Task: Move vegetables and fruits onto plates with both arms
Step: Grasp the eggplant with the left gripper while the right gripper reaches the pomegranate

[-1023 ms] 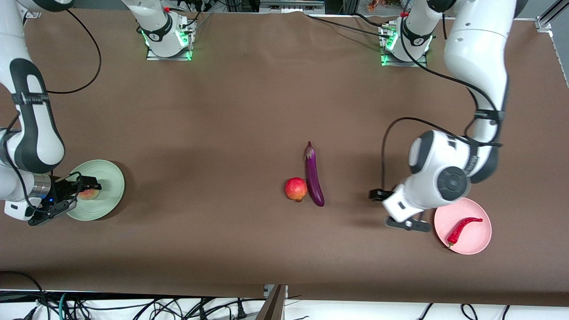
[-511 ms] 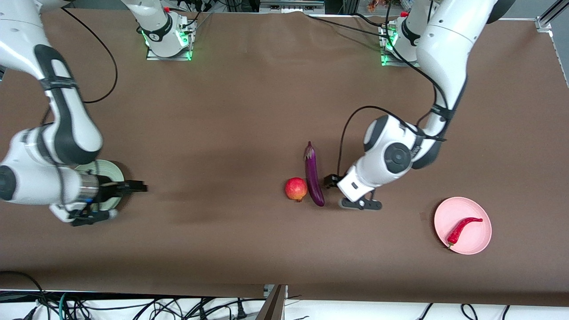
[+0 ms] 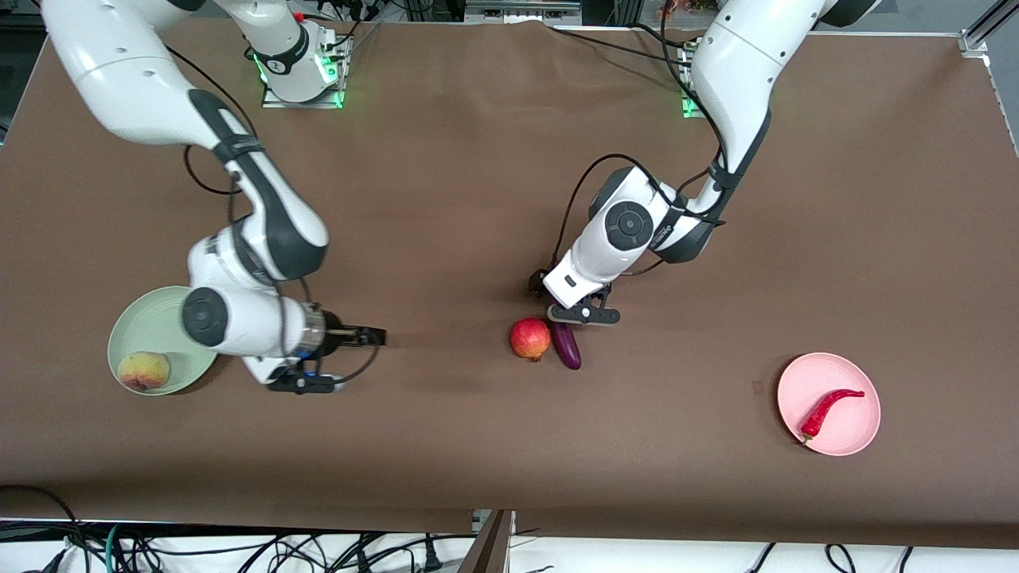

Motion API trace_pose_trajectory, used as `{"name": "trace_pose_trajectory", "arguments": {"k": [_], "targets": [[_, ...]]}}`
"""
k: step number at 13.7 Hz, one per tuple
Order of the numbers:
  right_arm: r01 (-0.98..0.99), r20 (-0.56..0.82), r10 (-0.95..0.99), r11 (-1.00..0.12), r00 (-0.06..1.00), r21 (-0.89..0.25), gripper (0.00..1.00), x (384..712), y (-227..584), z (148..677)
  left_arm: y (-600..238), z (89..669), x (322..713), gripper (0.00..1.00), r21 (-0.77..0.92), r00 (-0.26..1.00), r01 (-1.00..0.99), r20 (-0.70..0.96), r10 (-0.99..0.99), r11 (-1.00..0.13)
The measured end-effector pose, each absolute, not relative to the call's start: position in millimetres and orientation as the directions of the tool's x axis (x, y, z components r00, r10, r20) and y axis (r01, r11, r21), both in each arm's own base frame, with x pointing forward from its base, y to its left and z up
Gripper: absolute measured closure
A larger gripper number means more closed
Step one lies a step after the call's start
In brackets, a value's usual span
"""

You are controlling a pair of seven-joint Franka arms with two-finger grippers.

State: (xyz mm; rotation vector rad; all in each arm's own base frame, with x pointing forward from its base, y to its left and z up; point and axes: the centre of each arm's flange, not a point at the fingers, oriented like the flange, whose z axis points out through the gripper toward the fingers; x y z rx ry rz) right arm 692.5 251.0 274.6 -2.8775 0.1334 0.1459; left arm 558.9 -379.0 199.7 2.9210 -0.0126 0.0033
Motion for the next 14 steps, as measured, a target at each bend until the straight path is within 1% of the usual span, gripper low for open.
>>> {"name": "trace_pose_trajectory", "arguments": {"k": [1, 4, 5, 10, 11, 12, 13, 14], "targets": [[-0.132, -0.102, -0.108, -0.957, 0.989, -0.259, 0.0, 687.4, 273.8, 270.7, -374.8, 193.7, 556.5, 0.1, 0.216, 1.0, -0.005, 0.006, -0.003, -0.976], [-0.175, -0.091, -0.155, -0.943, 0.984, -0.283, 0.0, 677.3, 311.8, 251.4, -372.0, 191.4, 556.3, 0.46, 0.214, 1.0, -0.002, 0.008, 0.0, -0.977], [-0.191, -0.085, -0.173, -0.936, 0.981, -0.297, 0.0, 674.9, 322.2, 245.2, -371.6, 190.3, 555.6, 0.54, 0.212, 1.0, -0.002, 0.006, -0.001, -0.977], [-0.248, -0.044, -0.25, -0.894, 0.967, -0.373, 0.0, 649.0, 395.4, 235.5, -370.3, 184.8, 550.9, 0.55, 0.205, 1.0, -0.003, -0.005, -0.004, -0.979], [-0.253, -0.04, -0.257, -0.889, 0.965, -0.383, 0.0, 643.1, 407.4, 235.2, -370.2, 184.7, 550.8, 0.58, 0.205, 1.0, -0.003, -0.005, -0.004, -0.979], [-0.256, -0.035, -0.264, -0.883, 0.964, -0.393, 0.0, 637.5, 418.7, 235.0, -370.1, 184.7, 550.9, 0.59, 0.205, 1.0, -0.003, -0.005, -0.004, -0.979], [-0.258, -0.027, -0.27, -0.881, 0.963, -0.398, 0.0, 632.3, 428.5, 233.9, -369.8, 185.4, 551.2, 0.66, 0.205, 1.0, -0.002, -0.004, -0.003, -0.979], [-0.256, -0.013, -0.274, -0.882, 0.962, -0.396, 0.0, 626.9, 437.6, 230.7, -369.0, 185.8, 551.7, 0.67, 0.205, 1.0, -0.001, -0.004, -0.002, -0.979]]}}
